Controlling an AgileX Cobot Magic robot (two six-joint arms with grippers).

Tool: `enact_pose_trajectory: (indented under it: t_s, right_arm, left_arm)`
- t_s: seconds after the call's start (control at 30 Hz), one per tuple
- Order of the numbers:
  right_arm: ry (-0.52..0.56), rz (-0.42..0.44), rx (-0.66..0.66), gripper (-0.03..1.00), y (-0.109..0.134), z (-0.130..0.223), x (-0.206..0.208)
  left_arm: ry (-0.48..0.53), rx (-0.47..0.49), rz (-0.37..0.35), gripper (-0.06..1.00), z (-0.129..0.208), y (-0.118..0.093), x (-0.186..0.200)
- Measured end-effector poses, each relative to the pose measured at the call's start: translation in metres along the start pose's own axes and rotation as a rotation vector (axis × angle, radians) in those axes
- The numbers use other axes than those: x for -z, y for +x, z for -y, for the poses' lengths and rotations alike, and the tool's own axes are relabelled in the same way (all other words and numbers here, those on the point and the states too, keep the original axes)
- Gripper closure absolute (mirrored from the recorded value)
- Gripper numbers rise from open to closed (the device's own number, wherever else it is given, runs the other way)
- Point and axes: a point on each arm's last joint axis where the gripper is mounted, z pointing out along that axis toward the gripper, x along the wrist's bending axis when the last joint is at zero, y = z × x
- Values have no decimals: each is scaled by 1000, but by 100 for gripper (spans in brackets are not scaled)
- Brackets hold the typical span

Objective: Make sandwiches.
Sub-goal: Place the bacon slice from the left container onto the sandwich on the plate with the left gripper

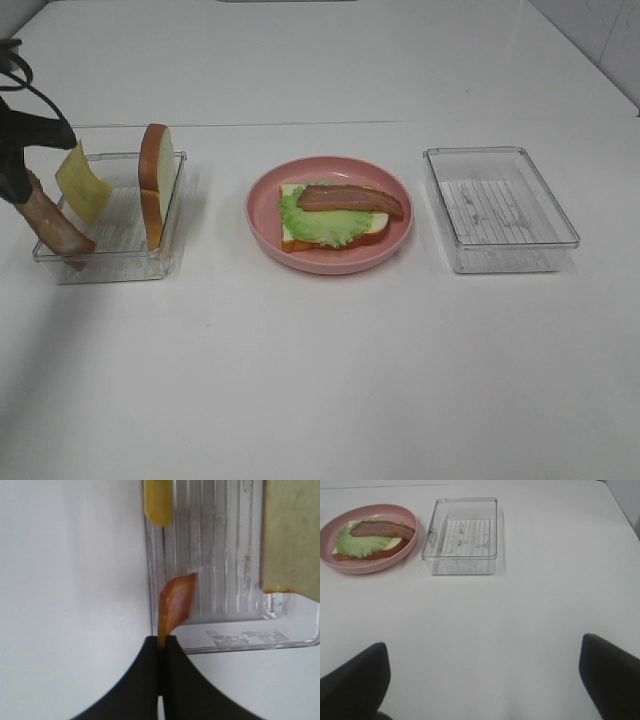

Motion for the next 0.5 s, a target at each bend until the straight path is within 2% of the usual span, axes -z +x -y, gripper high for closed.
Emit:
enact_pose_trajectory:
  t_s: [0.17,0.2,0.23,0.37,0.43,0.47,0.5]
  right_arm:
    - [0,0,0,1,0,0,0]
    - [0,0,0,1,0,0,0]
    - [0,0,0,1,0,0,0]
    - [0,0,0,1,0,0,0]
    - [0,0,0,1,0,0,0]
    - [0,0,0,1,0,0,0]
    - [0,0,0,1,0,0,0]
  left_arm:
    - [-121,7,21,94,1,-3,48]
    - [-121,7,21,94,1,-3,48]
    - [-162,9,32,94,-1,-4,66]
    - [-217,14,58,94,-5,-8,92]
    - [-267,8,97,94,-11,-17,118]
    - [-267,8,97,94,-11,-17,118]
    - [-302,-11,126,94,-17,-27,134]
